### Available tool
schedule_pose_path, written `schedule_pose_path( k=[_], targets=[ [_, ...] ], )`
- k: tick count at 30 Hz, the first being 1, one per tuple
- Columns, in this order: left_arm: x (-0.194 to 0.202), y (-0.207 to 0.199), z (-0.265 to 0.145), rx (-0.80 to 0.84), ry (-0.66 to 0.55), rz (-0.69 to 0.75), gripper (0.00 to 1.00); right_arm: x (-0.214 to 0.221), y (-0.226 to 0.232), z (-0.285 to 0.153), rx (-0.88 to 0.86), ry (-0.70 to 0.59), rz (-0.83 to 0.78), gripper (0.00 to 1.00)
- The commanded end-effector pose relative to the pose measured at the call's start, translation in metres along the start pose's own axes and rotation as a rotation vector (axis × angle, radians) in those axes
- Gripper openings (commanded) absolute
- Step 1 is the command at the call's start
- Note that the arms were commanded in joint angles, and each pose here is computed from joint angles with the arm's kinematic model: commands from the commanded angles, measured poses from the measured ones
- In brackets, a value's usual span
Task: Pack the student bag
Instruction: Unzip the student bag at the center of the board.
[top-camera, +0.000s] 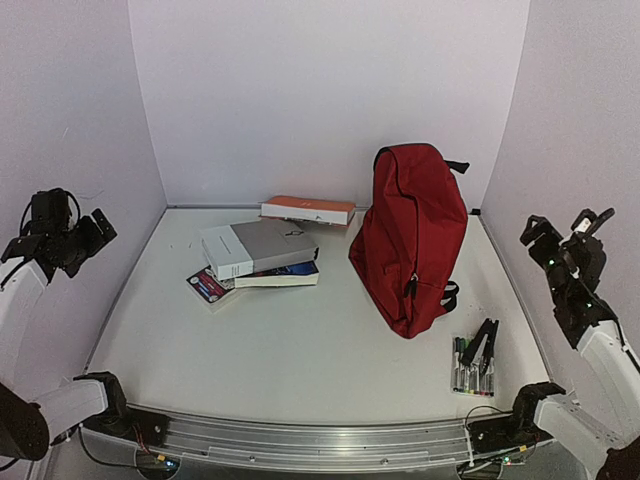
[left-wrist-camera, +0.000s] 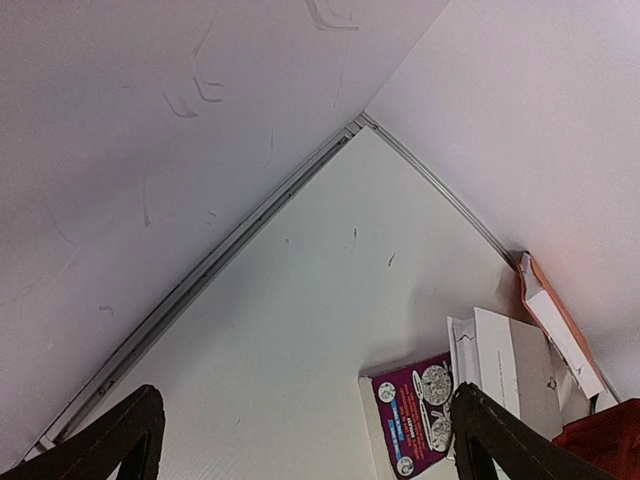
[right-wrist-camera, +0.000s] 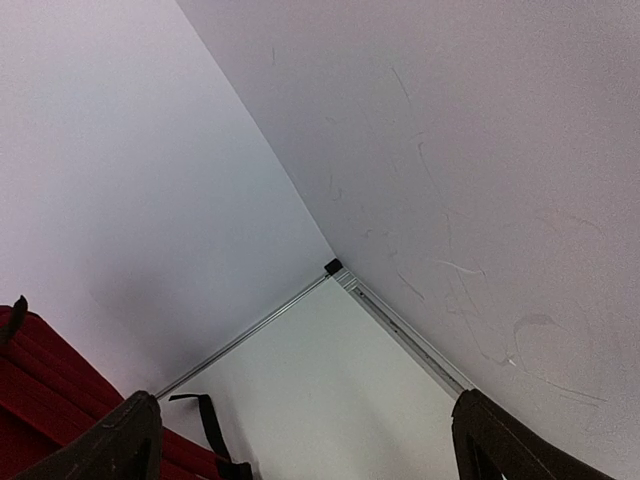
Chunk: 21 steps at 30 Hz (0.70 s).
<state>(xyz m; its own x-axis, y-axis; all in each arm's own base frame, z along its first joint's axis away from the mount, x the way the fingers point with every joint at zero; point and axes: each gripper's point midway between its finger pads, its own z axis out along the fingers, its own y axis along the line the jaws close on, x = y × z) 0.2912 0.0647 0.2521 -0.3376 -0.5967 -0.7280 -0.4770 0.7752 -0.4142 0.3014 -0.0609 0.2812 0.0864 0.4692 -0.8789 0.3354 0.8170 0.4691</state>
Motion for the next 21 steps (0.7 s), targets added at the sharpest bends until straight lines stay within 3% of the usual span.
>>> schedule_pose_path(
  k=[1,6,11,16,21],
  targets=[
    [-0.019,-0.012,-0.014,0.02,-0.016,0.011,1.0,-0.018,0.029,-0.004,-0.106,0.018,-0.034,0.98],
    [-0.025,-0.024,-0.014,0.048,0.013,0.092,1.0,-0.014,0.062,-0.002,-0.241,0.118,-0.073,0.98],
    [-0.023,-0.058,-0.007,0.201,0.092,0.223,1.0,-0.002,0.104,-0.003,-0.427,0.273,-0.085,0.98],
    [-0.004,-0.087,0.009,0.328,0.181,0.258,1.0,-0.009,0.141,-0.019,-0.558,0.322,-0.096,0.98],
    [0.027,-0.135,0.01,0.463,0.215,0.397,1.0,0.01,0.19,-0.036,-0.662,0.403,-0.157,0.98]
  ],
)
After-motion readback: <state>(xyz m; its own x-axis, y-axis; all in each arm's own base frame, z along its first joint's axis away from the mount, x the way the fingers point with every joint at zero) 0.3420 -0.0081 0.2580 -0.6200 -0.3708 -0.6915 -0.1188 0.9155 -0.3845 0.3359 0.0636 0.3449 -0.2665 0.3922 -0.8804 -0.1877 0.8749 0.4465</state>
